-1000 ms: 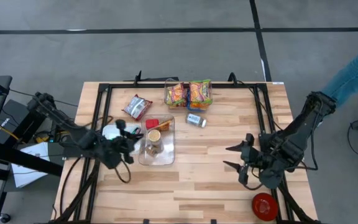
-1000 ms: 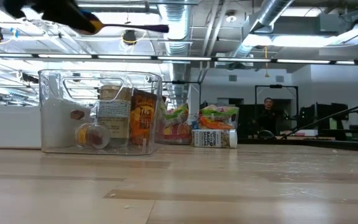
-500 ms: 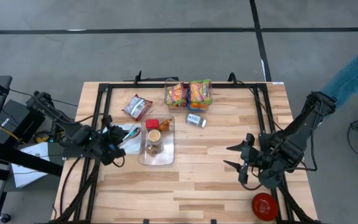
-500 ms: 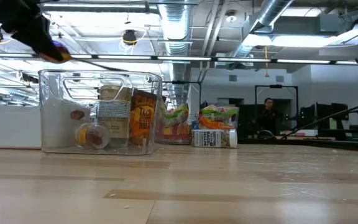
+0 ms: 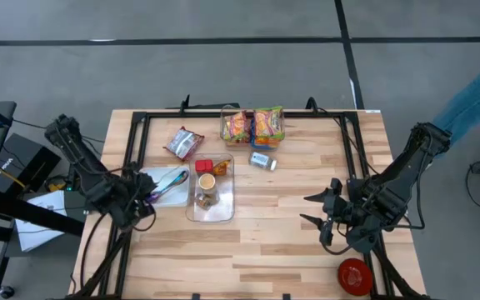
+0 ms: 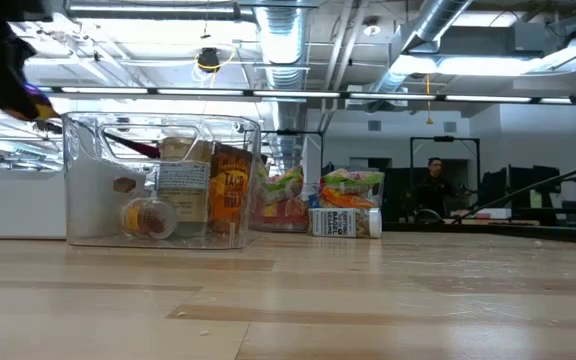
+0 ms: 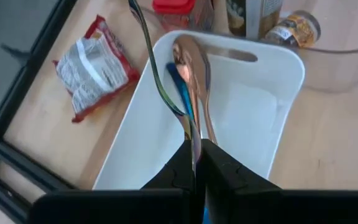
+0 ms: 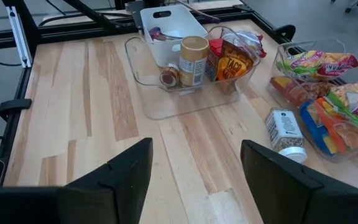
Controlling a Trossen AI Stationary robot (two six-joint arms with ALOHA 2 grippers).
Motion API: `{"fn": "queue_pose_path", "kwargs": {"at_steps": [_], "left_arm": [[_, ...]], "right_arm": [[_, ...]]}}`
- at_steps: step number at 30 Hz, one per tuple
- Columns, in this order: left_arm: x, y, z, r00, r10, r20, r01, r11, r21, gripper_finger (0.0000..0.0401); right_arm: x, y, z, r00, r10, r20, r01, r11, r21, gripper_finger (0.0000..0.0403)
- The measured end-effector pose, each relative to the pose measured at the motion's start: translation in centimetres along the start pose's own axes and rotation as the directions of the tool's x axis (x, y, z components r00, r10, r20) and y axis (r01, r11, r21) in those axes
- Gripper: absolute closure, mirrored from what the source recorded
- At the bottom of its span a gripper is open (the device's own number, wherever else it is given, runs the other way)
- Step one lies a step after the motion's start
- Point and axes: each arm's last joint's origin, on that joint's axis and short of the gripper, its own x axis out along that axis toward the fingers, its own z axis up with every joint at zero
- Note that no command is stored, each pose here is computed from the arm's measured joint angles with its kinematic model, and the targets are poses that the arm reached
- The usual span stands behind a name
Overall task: Pick & Place Food Item
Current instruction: Put the blue spoon into the white bin
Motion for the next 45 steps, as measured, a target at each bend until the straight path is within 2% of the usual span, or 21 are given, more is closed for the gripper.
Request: {"fn": "queue_pose_path", "kwargs": {"at_steps": [3,9,13,17,22,29,34,36,42,45], "left_arm": [[-0.5,0.3,-0.7,1.0,-0.005,-0.016,0.005,1.0,-0.017,0.0396],[-1.2,-0.4,-1.4,0.995,-0.096,0.006,0.095,0.995,0.038,0.0395],[-1.5,-0.7,-1.7,0.989,-0.143,-0.03,0.144,0.99,0.01,0.0396],[-1.4,-1.0,-2.0,0.988,-0.13,-0.087,0.128,0.991,-0.027,0.0396],[-1.3,-1.5,-2.1,0.99,-0.099,-0.1,0.094,0.994,-0.057,0.0392],[-1.2,-1.7,-2.1,0.99,-0.1,-0.099,0.093,0.993,-0.066,0.036],[-1.0,-1.6,-1.8,0.991,-0.088,-0.104,0.076,0.991,-0.114,0.0338],[-0.9,-1.7,-1.7,0.993,-0.084,-0.086,0.074,0.991,-0.115,0.033],[-0.9,-1.6,-1.2,0.996,-0.058,0.067,0.063,0.996,-0.069,0.0314],[-0.9,-1.7,-1.1,0.995,-0.062,0.084,0.068,0.994,-0.079,0.0307]], "right_arm": [[0.0,0.0,0.0,1.0,0.0,0.001,0.0,1.0,0.009,0.0165],[0.0,0.0,0.0,1.0,0.0,0.001,0.0,1.0,0.017,0.0165],[0.0,0.0,0.0,1.0,-0.001,0.0,0.001,1.0,0.015,0.0165],[0.0,0.0,0.0,1.0,-0.001,0.0,0.001,1.0,0.014,0.0165],[0.0,0.0,0.0,1.0,-0.001,0.0,0.001,1.0,0.014,0.0165],[0.0,0.0,0.0,1.0,-0.002,0.0,0.002,1.0,0.013,0.0165],[0.0,0.0,0.0,1.0,-0.002,0.0,0.002,1.0,0.013,0.0165],[0.0,0.0,0.0,1.0,-0.002,0.0,0.002,1.0,0.013,0.0165],[0.0,-0.1,-0.1,1.0,-0.005,-0.002,0.005,1.0,0.008,0.0165],[0.0,-0.1,-0.1,1.0,-0.005,-0.002,0.005,1.0,0.008,0.0165]]}}
